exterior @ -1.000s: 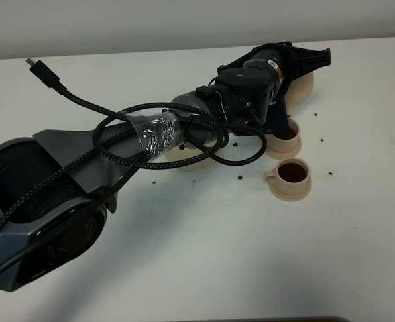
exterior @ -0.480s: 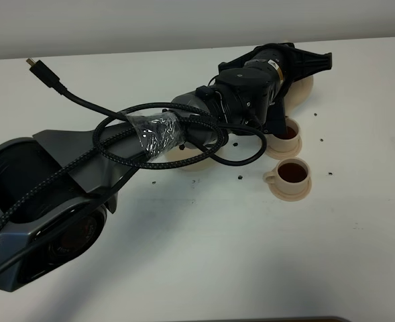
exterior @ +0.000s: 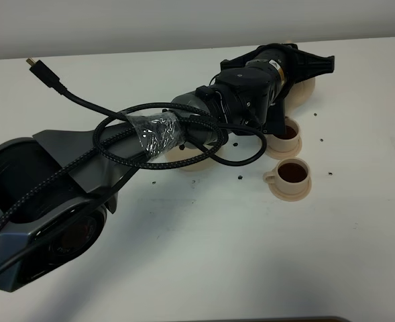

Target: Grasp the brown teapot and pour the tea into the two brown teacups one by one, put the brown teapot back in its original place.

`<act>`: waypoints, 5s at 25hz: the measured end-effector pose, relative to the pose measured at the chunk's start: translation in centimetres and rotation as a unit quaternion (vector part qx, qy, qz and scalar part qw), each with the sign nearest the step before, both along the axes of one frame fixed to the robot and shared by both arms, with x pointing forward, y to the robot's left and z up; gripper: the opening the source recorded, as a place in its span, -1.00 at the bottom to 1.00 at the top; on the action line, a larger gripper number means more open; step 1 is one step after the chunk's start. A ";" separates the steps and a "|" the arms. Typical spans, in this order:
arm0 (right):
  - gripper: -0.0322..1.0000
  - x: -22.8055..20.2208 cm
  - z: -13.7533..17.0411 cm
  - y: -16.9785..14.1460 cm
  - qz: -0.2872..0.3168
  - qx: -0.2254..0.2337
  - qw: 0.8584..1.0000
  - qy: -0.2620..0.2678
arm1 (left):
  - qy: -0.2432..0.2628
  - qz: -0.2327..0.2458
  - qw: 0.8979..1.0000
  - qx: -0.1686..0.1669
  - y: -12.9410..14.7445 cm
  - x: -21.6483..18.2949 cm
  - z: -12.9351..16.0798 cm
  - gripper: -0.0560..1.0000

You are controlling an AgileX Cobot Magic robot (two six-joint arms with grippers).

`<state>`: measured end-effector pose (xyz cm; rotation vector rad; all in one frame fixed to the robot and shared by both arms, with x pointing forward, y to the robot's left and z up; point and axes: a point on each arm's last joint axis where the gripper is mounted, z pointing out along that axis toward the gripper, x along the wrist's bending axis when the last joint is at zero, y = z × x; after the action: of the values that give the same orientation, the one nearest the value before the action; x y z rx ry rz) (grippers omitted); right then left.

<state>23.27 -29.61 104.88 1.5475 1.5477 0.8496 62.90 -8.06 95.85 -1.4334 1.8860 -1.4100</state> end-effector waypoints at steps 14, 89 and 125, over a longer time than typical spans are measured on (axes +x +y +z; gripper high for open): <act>0.08 0.0 0.0 0.0 0.000 0.000 1.000 0.000 | -0.013 -0.028 0.999 0.016 -0.3 -0.2 0.0 -0.64; 0.08 0.0 0.0 0.0 0.000 0.000 1.000 0.000 | 0.353 0.683 0.513 -0.382 7.2 -5.3 4.6 -0.64; 0.08 0.0 0.0 0.0 0.000 0.000 1.000 0.000 | 0.305 0.791 0.126 -0.515 13.2 -0.6 2.4 -0.64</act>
<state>23.27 -29.61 104.88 1.5475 1.5477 0.8496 62.30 5.11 98.24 -2.7426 -1.6819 -0.3304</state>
